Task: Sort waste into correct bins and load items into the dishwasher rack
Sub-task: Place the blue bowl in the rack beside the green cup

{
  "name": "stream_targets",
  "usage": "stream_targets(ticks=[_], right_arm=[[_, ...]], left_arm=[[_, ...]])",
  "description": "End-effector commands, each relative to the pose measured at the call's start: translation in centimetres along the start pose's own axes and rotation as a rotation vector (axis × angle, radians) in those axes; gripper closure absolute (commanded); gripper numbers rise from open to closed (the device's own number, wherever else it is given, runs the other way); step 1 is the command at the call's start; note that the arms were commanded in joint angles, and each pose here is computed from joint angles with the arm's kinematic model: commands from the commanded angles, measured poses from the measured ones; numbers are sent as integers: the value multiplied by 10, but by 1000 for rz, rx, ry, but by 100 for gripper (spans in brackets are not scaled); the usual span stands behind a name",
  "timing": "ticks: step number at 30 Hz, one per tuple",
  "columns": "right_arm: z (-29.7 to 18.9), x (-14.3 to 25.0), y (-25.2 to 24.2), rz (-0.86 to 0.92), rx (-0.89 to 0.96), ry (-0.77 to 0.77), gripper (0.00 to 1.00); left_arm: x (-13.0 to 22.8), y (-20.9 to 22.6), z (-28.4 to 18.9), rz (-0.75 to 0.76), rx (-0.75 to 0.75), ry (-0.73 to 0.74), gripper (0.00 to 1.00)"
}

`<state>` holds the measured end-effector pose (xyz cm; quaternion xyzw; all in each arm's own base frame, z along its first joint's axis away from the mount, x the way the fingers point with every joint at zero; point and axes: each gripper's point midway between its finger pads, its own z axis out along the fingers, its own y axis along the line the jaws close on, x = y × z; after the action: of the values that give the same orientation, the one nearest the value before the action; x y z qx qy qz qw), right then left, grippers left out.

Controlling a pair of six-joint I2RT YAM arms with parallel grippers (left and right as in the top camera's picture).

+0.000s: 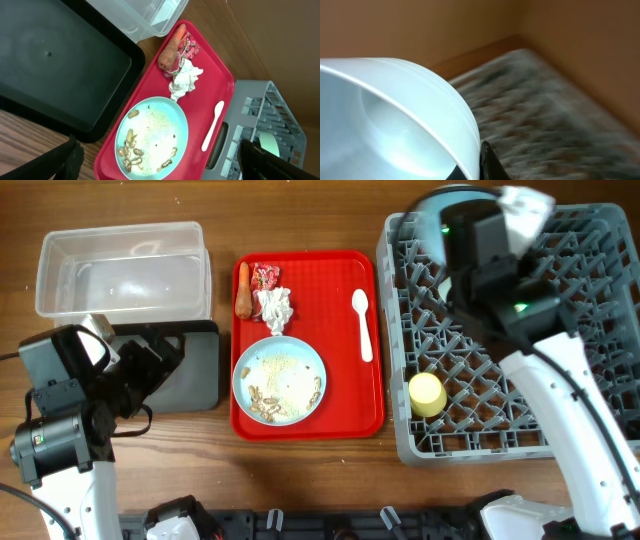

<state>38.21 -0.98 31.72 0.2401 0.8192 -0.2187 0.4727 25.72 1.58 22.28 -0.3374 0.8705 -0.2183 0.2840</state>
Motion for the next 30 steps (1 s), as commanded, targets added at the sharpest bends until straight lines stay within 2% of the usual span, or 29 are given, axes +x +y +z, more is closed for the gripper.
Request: stream_targets(ticks=[1,5,9,19,27,30], right_arm=[[40,8,-75,-114,424,-38,96],[99,42,-129,-143,635,91,96],[137,68,-148,-214,715,189,96],[181,120,-121,-399,678,320,96],[162,130,-65,-493,549,306,96],[148,131,-51,-496,498,306,62]], left_arm=[[-4,0,-4,6,-3,-22,0],[-4,0,-4,6,-3,-22,0],[-4,0,-4,6,-3,-22,0],[-4,0,-4,6,-3,-22,0],[-4,0,-4,6,-3,-22,0],[-4,0,-4,6,-3,-22,0]])
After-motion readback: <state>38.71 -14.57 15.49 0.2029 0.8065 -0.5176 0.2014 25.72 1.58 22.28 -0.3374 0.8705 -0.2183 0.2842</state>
